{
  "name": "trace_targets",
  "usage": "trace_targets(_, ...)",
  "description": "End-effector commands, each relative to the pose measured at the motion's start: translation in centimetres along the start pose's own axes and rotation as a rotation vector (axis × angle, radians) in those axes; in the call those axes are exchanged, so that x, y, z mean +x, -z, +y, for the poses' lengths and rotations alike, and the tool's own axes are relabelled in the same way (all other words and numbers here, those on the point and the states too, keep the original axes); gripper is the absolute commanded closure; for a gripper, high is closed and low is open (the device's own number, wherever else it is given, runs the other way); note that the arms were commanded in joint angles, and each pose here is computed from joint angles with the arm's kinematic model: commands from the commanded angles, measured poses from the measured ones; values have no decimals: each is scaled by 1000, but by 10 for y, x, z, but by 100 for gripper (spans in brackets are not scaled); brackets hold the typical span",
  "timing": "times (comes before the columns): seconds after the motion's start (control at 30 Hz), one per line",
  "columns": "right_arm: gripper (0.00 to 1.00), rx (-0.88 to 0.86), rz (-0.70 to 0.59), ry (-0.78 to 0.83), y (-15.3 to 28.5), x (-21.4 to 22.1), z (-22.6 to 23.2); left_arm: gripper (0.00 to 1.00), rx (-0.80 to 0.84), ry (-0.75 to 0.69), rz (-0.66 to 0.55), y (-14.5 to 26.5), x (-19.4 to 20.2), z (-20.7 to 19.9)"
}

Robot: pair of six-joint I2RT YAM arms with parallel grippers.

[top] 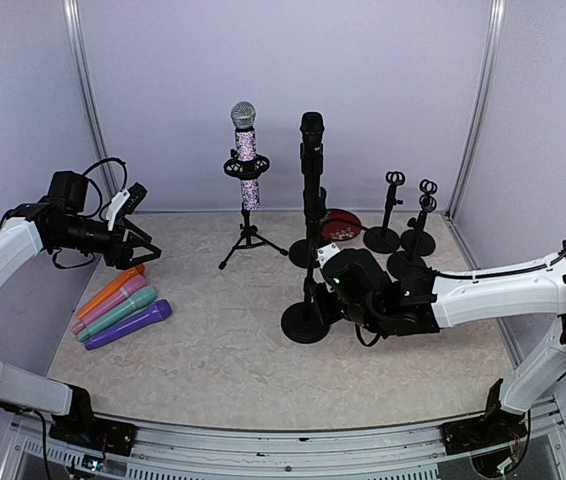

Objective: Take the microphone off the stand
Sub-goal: Unscrew the knob on the stand of the microphone stand, then pick up the microphone stand from the center of the board.

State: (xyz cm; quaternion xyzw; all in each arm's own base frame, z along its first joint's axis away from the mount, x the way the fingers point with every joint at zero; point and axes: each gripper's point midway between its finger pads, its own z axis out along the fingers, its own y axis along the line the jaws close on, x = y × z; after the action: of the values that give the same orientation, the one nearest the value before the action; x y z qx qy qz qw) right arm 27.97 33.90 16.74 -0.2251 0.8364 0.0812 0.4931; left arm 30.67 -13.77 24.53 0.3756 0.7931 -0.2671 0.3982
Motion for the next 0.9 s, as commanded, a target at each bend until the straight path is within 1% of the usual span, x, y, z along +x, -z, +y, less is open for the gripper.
trace_targets(0.0,48,36,-35,8,10,-7,-9,35,6,-21,-11,4,-6,-4)
trace_targets(0.1,37,9,-91,-43,25,-19,-14,35,5,-23,-9,4,-5,-4)
trace_targets(0.17,33,-42,-136,-95,38,-29,-16,35,6,-24,-9,4,-5,-5)
trace_targets(0.33,32,-247,-201,-265,63,-46,-24,35,12,-21,-12,4,-6,-6)
trace_targets(0.4,33,-295,-210,-342,70,-50,-30,35,12,-21,-13,4,-6,-6)
trace_targets(0.5,31,-345,-230,-414,77,-54,-41,35,12,-21,-17,4,-8,-5)
trace_targets(0.57,29,-359,-243,-412,79,-58,-43,35,19,-15,-16,2,-7,-5)
trace_targets(0.63,25,-341,-229,-372,73,-62,-41,35,23,-13,-17,2,-8,-6)
trace_targets(0.73,12,-324,-187,-295,56,-62,-32,35,23,-12,-19,2,-9,-7)
trace_targets(0.87,6,-271,-125,-181,28,-48,-21,35,21,-16,-18,3,-9,-8)
